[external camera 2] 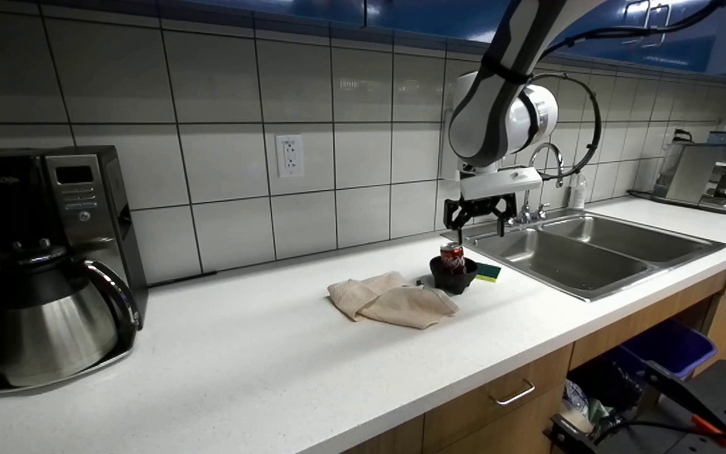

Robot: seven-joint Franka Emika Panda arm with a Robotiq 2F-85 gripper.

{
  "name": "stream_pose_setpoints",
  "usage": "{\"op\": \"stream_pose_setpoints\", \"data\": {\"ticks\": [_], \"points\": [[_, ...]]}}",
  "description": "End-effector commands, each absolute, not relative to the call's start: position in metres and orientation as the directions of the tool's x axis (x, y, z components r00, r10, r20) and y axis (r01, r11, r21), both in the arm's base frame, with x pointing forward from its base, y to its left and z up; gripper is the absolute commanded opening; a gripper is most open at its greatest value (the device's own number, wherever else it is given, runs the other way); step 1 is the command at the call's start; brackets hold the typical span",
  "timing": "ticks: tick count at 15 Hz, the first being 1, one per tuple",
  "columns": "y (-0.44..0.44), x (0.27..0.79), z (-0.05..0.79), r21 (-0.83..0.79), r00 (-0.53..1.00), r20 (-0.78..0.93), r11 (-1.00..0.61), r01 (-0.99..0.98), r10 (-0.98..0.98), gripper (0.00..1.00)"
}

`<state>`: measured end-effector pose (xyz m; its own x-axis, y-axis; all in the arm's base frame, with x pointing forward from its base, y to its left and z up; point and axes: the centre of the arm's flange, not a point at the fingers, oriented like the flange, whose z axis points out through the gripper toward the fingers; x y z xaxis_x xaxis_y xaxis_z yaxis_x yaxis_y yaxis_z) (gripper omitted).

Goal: Put the red can in the black bowl

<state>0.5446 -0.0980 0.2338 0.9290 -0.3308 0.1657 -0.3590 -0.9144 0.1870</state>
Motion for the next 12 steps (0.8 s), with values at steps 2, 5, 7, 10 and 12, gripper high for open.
{"op": "stream_pose_setpoints", "data": {"ticks": [2,5,7,10,12], "points": [[-0.092,0.480,0.259,0.151,0.941,0.170,-0.935,-0.320,-0.294,1.00],[-0.090,0.453,0.266,0.128,0.949,0.163,-0.948,-0.292,-0.271,1.00],[-0.090,0.437,0.269,0.115,0.954,0.161,-0.956,-0.272,-0.252,1.00],[-0.089,0.414,0.275,0.094,0.962,0.168,-0.968,-0.234,-0.216,1.00],[-0.087,0.400,0.277,0.085,0.969,0.167,-0.976,-0.201,-0.185,1.00]]}}
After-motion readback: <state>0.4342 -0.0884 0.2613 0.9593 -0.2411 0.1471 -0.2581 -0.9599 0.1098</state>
